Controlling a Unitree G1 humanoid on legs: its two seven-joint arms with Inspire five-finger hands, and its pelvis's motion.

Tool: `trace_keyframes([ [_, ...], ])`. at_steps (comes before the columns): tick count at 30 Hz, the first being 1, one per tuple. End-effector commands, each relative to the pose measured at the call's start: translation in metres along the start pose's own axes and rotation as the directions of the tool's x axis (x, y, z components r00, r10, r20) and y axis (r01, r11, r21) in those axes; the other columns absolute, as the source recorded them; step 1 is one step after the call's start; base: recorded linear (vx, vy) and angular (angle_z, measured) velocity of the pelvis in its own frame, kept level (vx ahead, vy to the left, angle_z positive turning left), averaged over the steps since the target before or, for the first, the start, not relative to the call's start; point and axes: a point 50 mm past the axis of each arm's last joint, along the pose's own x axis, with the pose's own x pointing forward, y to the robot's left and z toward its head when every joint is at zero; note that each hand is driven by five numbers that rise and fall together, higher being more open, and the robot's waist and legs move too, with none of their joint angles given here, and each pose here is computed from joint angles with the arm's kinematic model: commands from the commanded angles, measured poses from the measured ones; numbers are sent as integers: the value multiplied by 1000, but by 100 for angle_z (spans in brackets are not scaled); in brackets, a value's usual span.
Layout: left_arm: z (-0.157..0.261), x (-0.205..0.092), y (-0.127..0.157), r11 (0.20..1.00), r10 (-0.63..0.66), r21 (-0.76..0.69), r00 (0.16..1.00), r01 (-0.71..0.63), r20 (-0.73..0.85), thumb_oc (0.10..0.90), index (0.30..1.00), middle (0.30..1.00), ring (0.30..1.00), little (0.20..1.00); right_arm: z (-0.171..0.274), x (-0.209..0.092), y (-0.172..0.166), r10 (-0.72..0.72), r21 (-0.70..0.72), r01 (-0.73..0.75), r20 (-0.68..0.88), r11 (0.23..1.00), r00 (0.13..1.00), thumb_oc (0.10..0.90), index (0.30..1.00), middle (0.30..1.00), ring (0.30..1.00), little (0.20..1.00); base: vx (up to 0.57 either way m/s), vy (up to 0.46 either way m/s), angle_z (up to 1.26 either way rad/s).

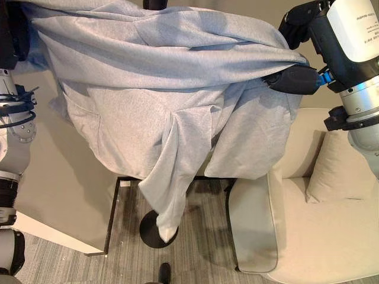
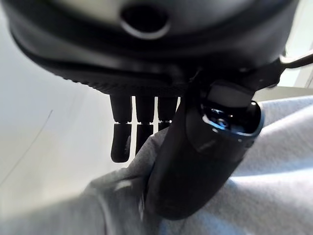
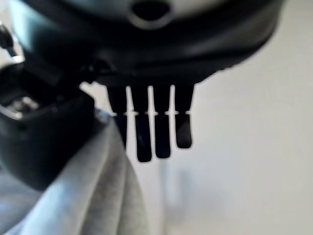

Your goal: Hang the clothes on the sofa on the clothes rack.

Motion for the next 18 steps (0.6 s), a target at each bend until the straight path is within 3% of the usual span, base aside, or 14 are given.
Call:
trace_keyframes([
  [1, -49, 15, 21, 988, 54, 150, 982, -27, -179, 400, 300, 300, 300, 300, -44, 1, -33, -148, -27, 146, -237, 989, 960, 400, 300, 300, 300, 300, 52, 49, -2],
  [4, -52, -1, 0, 984, -78, 141, 976, 108, -204, 400, 300, 300, 300, 300, -55, -2, -17, -43, 14, 49, -300, 999, 953, 400, 300, 300, 300, 300, 29, 26, 0],
  [7, -47, -15, -10, 981, -134, 110, 969, 159, -208, 400, 300, 300, 300, 300, -60, -8, -5, 4, 43, 11, -337, 999, 942, 400, 300, 300, 300, 300, 25, 19, 1],
  [16, -27, -99, -53, 922, -382, -36, 889, 386, -253, 400, 300, 300, 300, 300, -55, -47, 57, 158, 292, -25, -440, 956, 884, 400, 300, 300, 300, 300, 11, 3, 1],
  [18, -17, -132, -63, 887, -461, -104, 843, 451, -278, 400, 300, 300, 300, 300, -43, -61, 75, 180, 391, 13, -452, 920, 874, 400, 300, 300, 300, 300, 17, 2, 0],
])
